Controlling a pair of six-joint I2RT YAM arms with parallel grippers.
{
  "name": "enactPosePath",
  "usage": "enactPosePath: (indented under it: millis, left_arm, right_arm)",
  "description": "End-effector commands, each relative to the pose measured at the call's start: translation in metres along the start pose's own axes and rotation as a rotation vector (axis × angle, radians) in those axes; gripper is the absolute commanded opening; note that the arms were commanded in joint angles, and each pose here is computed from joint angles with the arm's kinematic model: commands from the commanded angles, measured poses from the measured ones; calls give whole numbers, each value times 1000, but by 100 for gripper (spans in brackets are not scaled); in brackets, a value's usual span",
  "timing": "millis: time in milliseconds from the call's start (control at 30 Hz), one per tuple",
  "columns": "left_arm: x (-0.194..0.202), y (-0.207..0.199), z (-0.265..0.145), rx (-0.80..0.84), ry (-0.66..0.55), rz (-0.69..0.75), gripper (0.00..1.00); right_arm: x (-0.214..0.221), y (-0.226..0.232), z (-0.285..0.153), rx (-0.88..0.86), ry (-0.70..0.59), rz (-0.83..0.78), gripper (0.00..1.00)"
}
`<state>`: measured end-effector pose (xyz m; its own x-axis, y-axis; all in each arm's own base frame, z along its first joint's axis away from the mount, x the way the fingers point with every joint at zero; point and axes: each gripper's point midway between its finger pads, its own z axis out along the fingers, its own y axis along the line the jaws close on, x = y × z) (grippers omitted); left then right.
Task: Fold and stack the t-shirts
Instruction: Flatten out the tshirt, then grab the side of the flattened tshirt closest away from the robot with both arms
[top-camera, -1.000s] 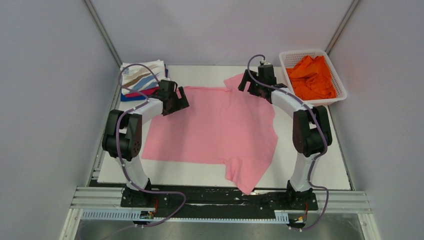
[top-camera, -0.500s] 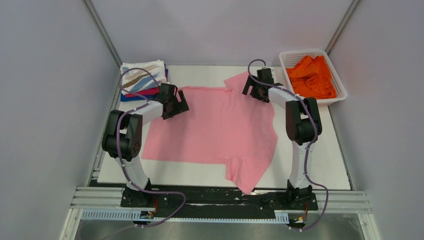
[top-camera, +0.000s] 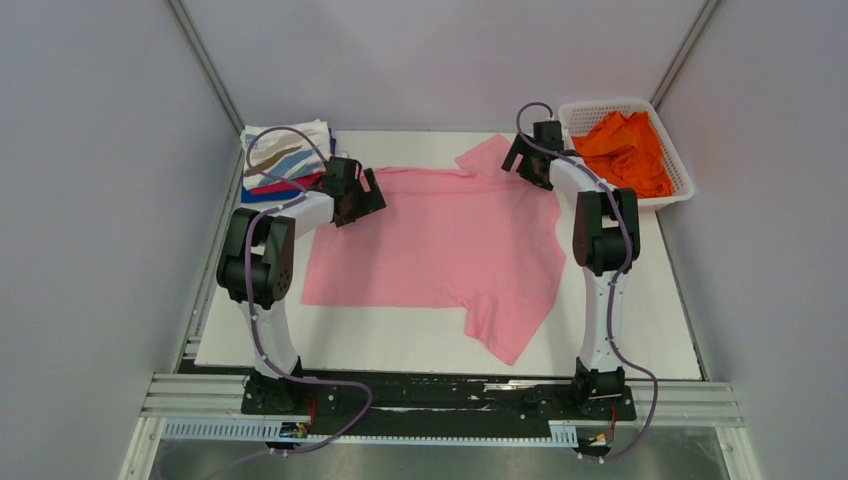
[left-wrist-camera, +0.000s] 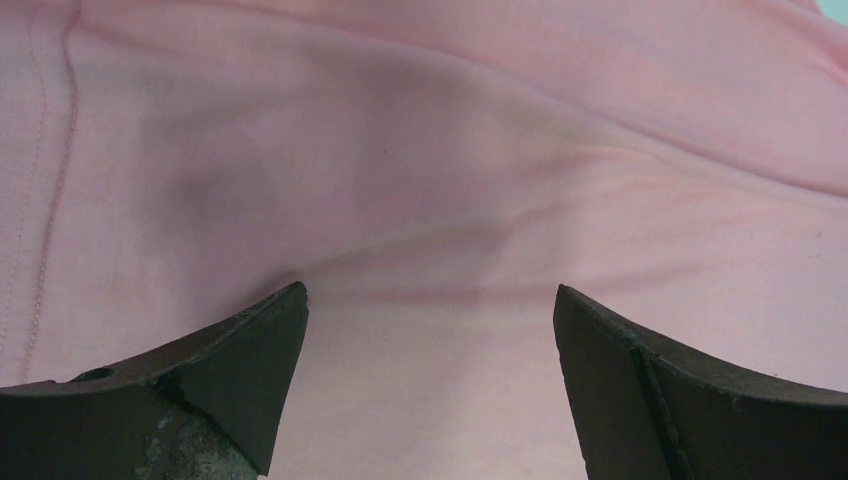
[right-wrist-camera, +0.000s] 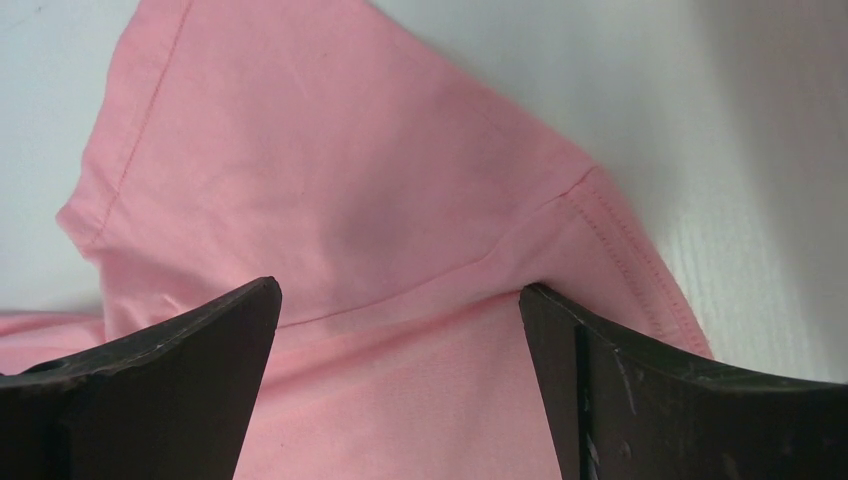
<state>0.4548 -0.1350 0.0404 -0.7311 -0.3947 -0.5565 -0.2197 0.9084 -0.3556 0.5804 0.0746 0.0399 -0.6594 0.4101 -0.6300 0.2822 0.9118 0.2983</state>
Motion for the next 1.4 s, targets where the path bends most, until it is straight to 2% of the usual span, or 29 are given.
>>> enactPosePath:
  millis: [0, 133, 267, 433, 500, 700, 733, 833, 967, 1100, 1200, 1367]
  left_arm:
    - [17, -9, 16, 15, 75, -11, 100]
    - [16, -17, 12, 27, 76, -3, 100]
    - [-1, -30, -6, 58, 31, 14, 100]
    - [-22, -49, -53, 106, -41, 50, 100]
    - [-27, -41, -73, 59, -85, 61, 100]
    - [-9, 5, -136, -70, -136, 8, 100]
    - [6, 19, -137, -105, -110, 3, 100]
    - [26, 55, -164, -210, -131, -63, 100]
    - [63, 106, -181, -356, -127, -142, 100]
    - [89, 134, -175, -365, -94, -253, 99]
    - [95, 144, -167, -358, -89, -328, 94]
    - [103, 157, -159, -419, -86, -371, 80]
  right_arm:
    - [8, -47, 25, 102, 66, 47, 100]
    - [-12, -44, 31, 69, 47, 44, 100]
    - [-29, -21, 13, -19, 27, 15, 100]
    - [-67, 16, -57, -115, -62, -15, 100]
    - [-76, 30, -88, -148, -100, -37, 100]
    - [-66, 49, -165, -217, -164, -59, 100]
    - [-59, 46, -172, -216, -165, -46, 100]
    - [-38, 37, -195, -234, -171, 16, 100]
    - [-11, 22, -214, -252, -186, 83, 100]
    - [9, 7, -226, -240, -200, 112, 100]
    - [17, 2, -230, -235, -197, 108, 100]
    - [34, -7, -227, -217, -167, 101, 100]
